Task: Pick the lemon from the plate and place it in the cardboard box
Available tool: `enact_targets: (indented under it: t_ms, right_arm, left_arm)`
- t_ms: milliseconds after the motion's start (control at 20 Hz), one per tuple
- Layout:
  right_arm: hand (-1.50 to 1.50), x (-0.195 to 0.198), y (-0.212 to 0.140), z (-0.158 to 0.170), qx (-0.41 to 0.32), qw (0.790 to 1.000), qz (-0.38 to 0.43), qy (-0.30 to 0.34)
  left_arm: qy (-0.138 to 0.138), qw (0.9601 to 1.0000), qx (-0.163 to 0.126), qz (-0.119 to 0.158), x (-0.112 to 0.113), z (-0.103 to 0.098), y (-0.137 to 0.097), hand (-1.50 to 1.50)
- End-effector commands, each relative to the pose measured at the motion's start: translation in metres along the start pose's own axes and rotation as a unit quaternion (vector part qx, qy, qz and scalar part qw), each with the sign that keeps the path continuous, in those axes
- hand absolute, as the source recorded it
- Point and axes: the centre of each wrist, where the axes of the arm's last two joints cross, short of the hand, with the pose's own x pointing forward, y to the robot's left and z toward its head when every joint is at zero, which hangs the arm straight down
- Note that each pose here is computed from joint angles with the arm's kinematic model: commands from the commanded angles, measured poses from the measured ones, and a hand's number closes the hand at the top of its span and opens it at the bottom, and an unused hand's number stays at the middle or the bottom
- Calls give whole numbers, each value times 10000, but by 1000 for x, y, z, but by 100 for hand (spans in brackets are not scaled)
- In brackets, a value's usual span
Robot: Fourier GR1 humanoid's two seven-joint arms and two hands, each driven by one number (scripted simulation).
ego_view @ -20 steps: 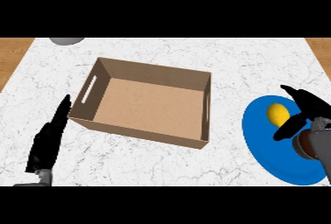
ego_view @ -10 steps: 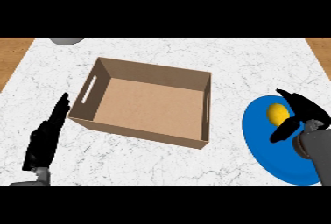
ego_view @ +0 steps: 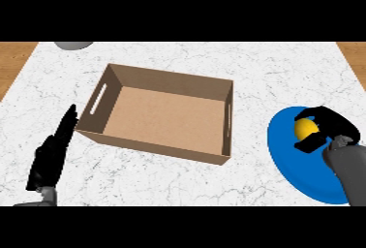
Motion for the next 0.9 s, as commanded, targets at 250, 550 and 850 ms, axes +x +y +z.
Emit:
enact_targets:
  t_ms: [250, 550, 850]
  right_arm:
    - [150, -10, -11, -4, -1106, 9918, 626, -113]
    - [150, 45, -26, 6, -1202, 9592, 1444, -2114]
    - [150, 88, -61, 13, -1278, 8678, 2237, -4250]
  left_arm:
    - [-54, 9999, -56, -112, 16, 6, 6, 0]
    - [-64, 9998, -201, -7, 6, -1, -4, 0]
    - [-237, 9991, -339, -42, 17, -11, -16, 0]
